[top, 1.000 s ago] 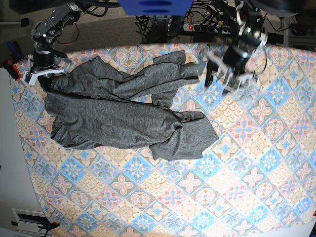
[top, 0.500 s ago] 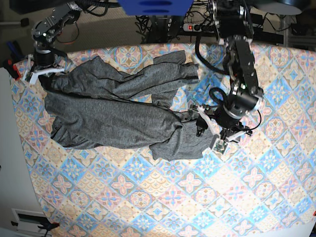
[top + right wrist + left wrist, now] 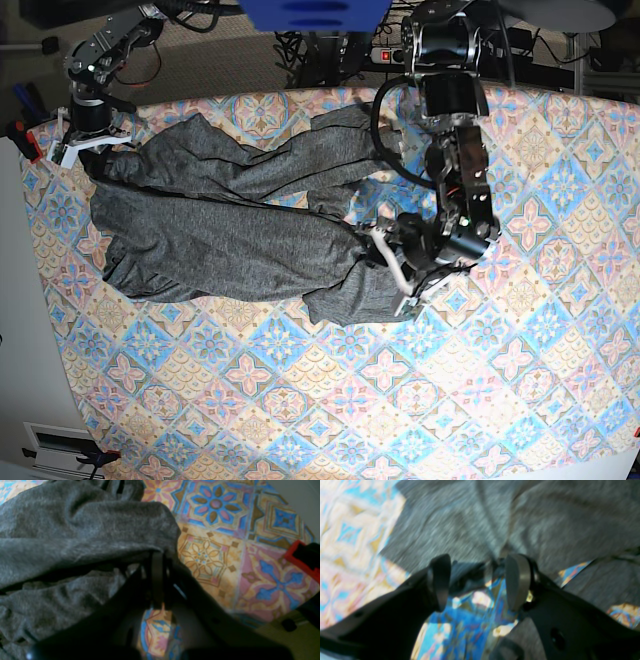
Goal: Layout the t-shirt on the table in an organized manner, then fold the t-shirt properly
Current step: 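Lower the left gripper onto the shirt body and grasp an edge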
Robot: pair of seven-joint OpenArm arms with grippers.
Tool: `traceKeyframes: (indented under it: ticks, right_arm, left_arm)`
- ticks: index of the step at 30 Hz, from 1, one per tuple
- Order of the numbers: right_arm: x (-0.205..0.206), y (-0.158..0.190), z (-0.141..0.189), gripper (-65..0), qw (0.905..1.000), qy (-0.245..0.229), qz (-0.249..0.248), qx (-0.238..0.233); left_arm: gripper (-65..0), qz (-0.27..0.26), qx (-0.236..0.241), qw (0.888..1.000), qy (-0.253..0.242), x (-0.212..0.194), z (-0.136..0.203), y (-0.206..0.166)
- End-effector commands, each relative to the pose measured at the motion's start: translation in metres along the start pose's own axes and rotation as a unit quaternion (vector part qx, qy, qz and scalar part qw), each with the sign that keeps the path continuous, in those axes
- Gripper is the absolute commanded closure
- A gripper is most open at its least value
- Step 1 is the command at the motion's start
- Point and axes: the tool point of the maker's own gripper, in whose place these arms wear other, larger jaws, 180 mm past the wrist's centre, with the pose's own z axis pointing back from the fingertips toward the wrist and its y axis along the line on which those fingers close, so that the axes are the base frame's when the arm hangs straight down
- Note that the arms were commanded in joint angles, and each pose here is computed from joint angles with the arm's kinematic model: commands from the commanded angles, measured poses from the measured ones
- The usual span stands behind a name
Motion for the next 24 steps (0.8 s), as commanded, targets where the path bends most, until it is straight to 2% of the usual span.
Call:
traceKeyframes:
  ticks: [1,3,8,12,14,16,18,24]
  right_arm:
    - [0.018,-0.002,0.002,0.0,0.9995,-0.03,0.008,0.001]
    - [0.018,-0.002,0.002,0.0,0.9995,-0.029,0.008,0.0]
    - [0.018,-0.002,0.002,0.0,0.9995,-0.029,0.008,0.0]
    - [0.017,-0.003,0.002,0.0,0.9996,-0.029,0.008,0.0]
    - [0.017,-0.003,0.002,0.0,0.9996,-0.029,0.008,0.0]
    - [0.017,-0.003,0.002,0.0,0.9996,-0.029,0.008,0.0]
    - [0.017,-0.003,0.002,0.0,0.9996,-0.029,0.008,0.0]
    - [0.017,-0.003,0.002,0.0,0.9996,-0.029,0.008,0.0]
  left_arm:
    - [-33.9,0.0,-0.006,1.0,-0.029,0.018,0.0,-0.003]
    - [-33.9,0.01,-0.017,0.999,-0.026,0.013,-0.012,-0.004]
    - [-33.6,-0.005,-0.05,0.999,-0.004,0.006,-0.039,-0.026]
    - [-32.0,-0.01,-0.06,0.998,-0.018,0.01,-0.042,-0.034]
    - [-25.5,-0.015,-0.063,0.998,-0.017,0.011,-0.043,-0.038]
    - [-14.1,-0.017,-0.063,0.998,-0.018,0.012,-0.043,-0.039]
    - [0.0,-0.015,-0.063,0.998,-0.018,0.011,-0.043,-0.038]
    - [0.0,-0.017,-0.059,0.998,-0.018,0.011,-0.042,-0.034]
